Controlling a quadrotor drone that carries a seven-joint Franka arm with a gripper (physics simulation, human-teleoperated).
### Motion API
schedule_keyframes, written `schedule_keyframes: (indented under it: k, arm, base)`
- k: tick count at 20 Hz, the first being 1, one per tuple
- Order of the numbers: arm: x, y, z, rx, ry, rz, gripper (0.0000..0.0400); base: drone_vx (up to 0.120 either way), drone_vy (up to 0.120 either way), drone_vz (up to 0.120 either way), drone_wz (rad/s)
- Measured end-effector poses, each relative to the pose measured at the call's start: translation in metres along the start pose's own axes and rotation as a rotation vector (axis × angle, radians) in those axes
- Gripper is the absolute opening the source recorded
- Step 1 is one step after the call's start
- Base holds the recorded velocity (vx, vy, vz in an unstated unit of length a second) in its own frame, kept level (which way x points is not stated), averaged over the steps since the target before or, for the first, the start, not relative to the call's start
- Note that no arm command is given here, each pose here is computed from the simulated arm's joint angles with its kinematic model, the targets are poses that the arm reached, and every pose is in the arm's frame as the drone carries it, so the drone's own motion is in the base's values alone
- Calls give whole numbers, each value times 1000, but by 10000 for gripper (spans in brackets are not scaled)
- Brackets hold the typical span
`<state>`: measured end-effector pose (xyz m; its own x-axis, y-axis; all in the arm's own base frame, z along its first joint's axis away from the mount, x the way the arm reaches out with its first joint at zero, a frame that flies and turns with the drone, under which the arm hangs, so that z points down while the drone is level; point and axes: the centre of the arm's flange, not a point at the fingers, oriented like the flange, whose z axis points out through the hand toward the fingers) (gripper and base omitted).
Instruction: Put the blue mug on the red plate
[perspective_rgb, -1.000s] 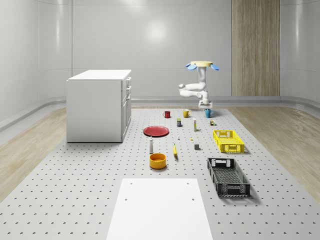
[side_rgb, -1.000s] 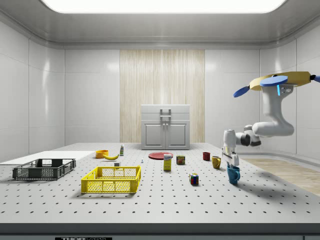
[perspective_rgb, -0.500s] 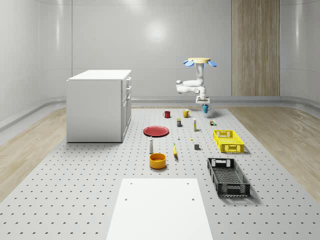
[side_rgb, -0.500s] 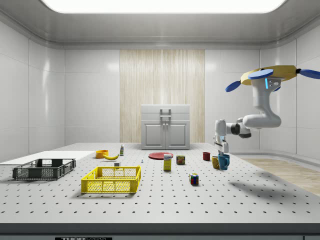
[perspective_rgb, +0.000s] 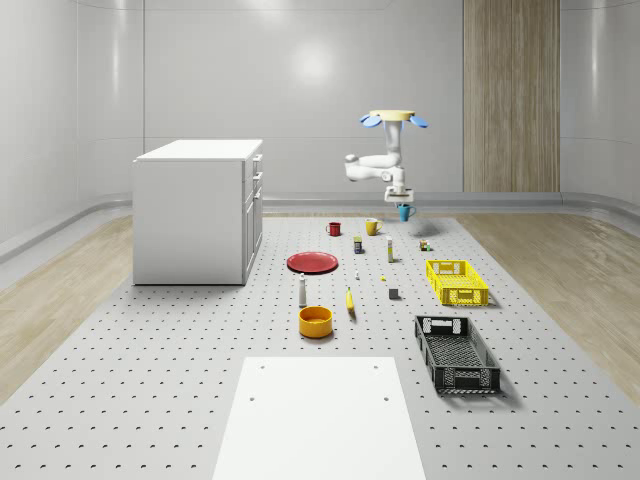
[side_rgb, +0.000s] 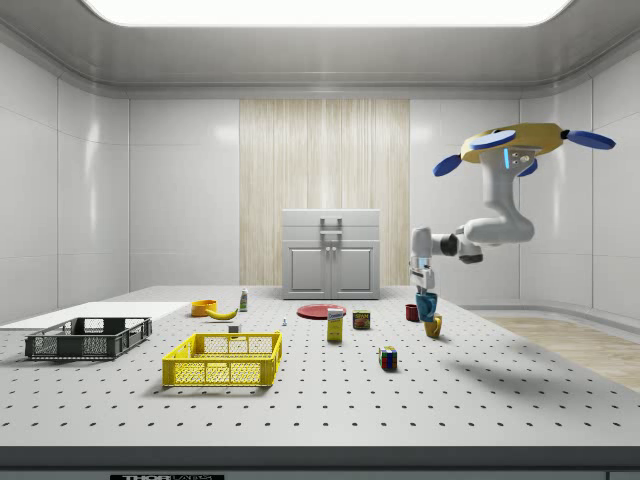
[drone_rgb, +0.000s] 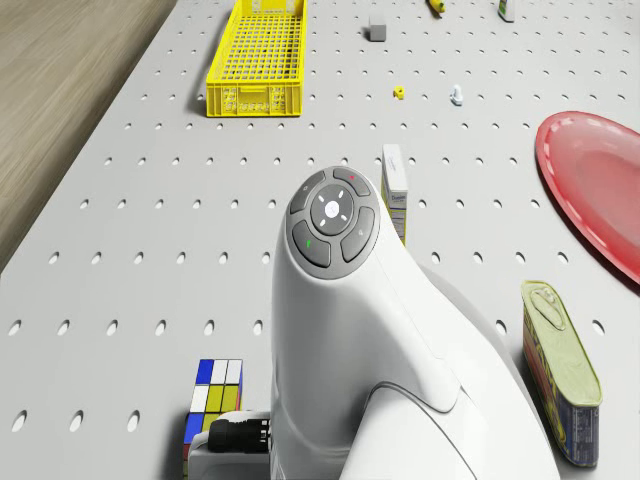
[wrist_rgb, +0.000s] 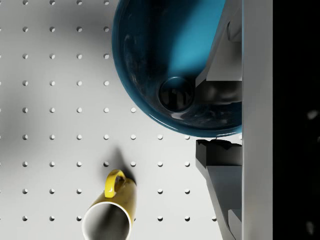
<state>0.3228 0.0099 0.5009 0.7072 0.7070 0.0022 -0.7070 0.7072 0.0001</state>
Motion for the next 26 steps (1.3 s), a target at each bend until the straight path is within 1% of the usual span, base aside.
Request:
schedule_keyframes:
  k: [2, 26]
  arm:
    - [0, 0, 0, 0, 0, 0, 100]
    - [0, 0, 0, 0, 0, 0, 100]
  base:
    - [120, -120, 120, 0]
    - [120, -120, 0, 0]
